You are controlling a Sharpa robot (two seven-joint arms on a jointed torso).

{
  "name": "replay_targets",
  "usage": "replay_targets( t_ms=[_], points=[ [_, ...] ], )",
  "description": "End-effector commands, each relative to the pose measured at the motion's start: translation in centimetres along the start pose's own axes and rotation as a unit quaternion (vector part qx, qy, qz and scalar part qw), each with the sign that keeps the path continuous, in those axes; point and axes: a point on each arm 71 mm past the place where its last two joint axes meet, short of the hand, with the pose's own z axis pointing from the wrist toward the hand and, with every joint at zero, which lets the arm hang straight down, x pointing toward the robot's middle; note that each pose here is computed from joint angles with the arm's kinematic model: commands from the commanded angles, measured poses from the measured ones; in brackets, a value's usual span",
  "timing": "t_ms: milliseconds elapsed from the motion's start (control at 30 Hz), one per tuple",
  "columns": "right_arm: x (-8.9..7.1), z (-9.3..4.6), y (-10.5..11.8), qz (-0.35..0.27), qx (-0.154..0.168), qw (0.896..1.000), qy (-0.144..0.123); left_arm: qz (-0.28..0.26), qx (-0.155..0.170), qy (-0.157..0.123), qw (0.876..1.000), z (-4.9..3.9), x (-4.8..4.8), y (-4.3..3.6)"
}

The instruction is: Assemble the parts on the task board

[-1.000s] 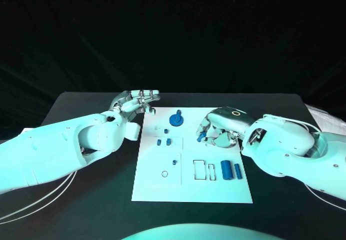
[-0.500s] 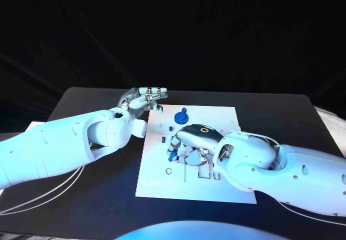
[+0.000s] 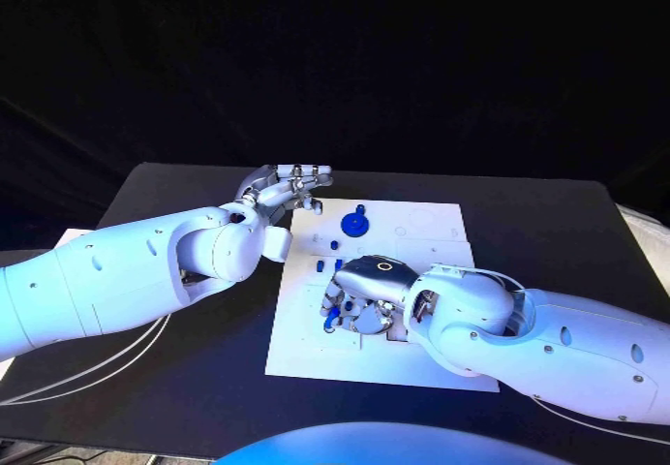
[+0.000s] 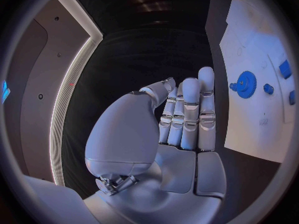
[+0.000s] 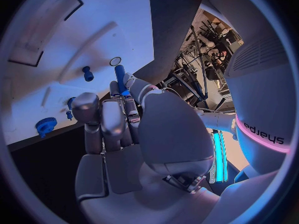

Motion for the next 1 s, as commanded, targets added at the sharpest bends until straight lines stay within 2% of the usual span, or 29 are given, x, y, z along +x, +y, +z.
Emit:
replay_targets(
  t_ms=[33, 1000],
  points=[
    [0.5, 0.1, 0.0, -0.018, -0.005, 1.0, 0.019, -0.005, 0.002, 0.011, 1.0, 0.04, 0.3, -0.05],
    [1.9, 1.1, 0.1, -0.051, 0.003, 0.997, 0.05, -0.004, 0.001, 0.01, 1.0, -0.01, 0.17, -0.05]
  ],
)
